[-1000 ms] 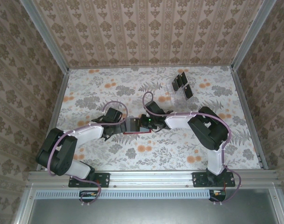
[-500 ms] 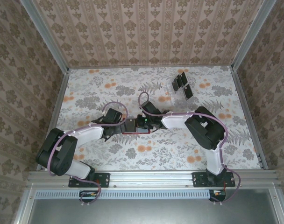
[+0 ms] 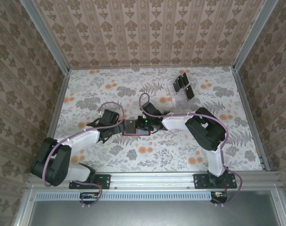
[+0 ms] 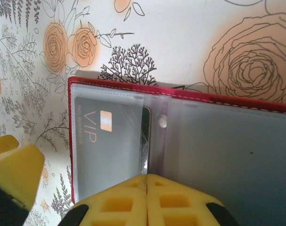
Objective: Put the credit cards into the card holder
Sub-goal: Insert the credit card into the card slot.
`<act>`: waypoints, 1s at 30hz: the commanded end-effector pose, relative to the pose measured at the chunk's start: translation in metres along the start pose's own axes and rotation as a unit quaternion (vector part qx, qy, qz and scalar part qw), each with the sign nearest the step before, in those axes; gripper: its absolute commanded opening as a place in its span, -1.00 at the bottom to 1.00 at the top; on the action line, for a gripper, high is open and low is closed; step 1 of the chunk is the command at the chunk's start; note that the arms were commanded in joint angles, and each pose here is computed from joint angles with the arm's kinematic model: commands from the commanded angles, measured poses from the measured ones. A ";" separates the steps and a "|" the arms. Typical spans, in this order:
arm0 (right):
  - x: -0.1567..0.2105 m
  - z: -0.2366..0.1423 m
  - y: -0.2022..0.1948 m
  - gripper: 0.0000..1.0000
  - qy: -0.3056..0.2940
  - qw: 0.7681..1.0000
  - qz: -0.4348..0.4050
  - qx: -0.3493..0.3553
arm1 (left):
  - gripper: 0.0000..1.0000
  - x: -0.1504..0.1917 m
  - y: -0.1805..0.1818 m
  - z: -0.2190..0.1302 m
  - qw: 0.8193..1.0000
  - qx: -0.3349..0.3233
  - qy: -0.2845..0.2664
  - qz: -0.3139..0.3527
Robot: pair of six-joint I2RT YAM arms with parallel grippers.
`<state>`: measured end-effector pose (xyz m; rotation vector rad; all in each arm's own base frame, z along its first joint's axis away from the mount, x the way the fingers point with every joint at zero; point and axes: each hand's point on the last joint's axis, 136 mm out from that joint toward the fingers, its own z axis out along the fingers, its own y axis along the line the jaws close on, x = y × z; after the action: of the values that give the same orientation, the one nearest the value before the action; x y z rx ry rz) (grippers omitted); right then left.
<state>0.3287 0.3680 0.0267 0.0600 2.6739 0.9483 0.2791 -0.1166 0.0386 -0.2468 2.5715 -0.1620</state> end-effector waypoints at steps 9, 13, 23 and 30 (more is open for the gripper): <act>0.003 0.008 0.019 -0.80 0.017 0.999 0.008 -0.032 | 0.99 0.008 0.003 -0.002 1.000 0.001 0.017 -0.015; -0.002 -0.003 0.034 -0.71 0.012 0.999 -0.003 -0.053 | 0.99 0.007 0.002 -0.004 1.000 0.003 0.019 -0.009; -0.024 -0.089 0.040 0.07 -0.048 0.996 -0.069 -0.005 | 0.99 -0.009 -0.020 -0.014 0.998 0.055 0.003 0.005; -0.030 -0.105 -0.014 0.22 -0.053 0.976 -0.135 0.162 | 1.00 -0.019 -0.033 -0.015 0.997 0.083 -0.009 0.004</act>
<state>0.3313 0.3290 0.1369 -0.1030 2.5129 0.7584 0.2770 -0.1349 0.0478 -0.2036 2.5778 -0.3096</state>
